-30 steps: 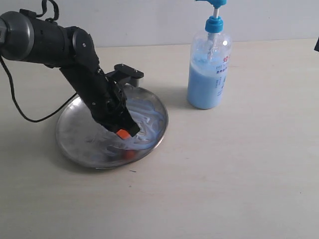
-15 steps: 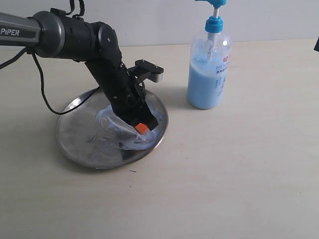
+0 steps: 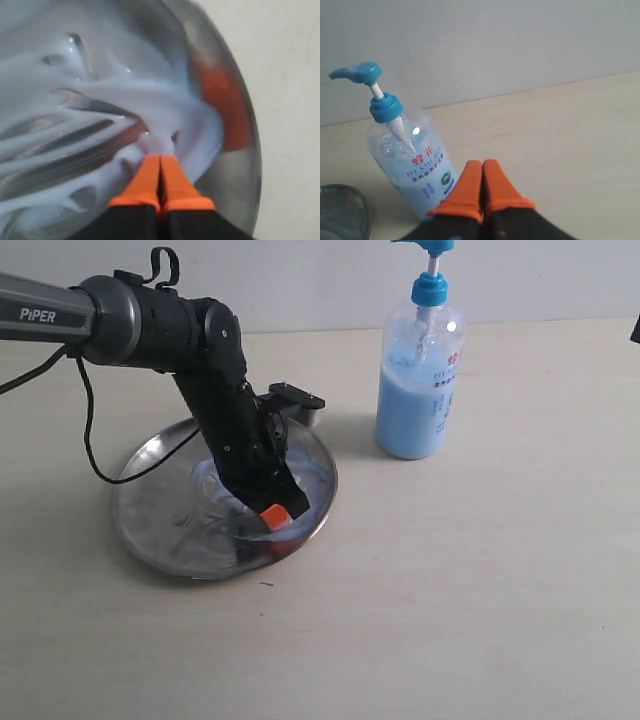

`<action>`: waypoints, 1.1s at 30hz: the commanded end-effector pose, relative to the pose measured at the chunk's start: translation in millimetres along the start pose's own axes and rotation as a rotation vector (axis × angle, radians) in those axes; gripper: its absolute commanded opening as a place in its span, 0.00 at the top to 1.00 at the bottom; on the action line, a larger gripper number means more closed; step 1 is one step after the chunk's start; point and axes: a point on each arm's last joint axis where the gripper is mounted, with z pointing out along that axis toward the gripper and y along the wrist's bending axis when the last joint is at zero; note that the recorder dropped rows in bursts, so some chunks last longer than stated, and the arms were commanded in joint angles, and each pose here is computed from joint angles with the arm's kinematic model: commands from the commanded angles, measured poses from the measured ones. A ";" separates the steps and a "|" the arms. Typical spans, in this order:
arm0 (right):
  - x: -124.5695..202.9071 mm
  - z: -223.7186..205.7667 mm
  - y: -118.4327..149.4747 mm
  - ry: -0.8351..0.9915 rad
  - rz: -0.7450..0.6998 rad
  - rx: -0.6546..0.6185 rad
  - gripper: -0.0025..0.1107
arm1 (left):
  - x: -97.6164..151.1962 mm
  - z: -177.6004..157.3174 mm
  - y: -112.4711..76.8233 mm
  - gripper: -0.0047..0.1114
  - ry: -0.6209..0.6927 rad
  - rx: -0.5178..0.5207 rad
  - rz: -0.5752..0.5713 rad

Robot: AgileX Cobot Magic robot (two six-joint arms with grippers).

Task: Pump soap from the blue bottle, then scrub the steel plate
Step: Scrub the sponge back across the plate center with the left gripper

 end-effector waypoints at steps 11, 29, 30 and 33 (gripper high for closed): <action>-5.1 -0.3 0.4 -0.026 -0.003 -0.003 0.98 | 2.1 5.5 6.7 0.96 0.001 -0.082 0.004; -5.1 -0.3 0.4 -0.026 -0.003 -0.003 0.98 | -19.4 10.3 -20.2 0.96 -0.011 -0.029 0.081; -5.1 -0.3 0.4 -0.026 -0.003 -0.003 0.98 | -17.2 11.4 -20.2 0.96 0.005 -0.028 0.083; -5.1 -0.3 0.4 -0.026 -0.003 -0.003 0.98 | -3.9 13.6 -12.2 0.96 0.075 -0.027 0.060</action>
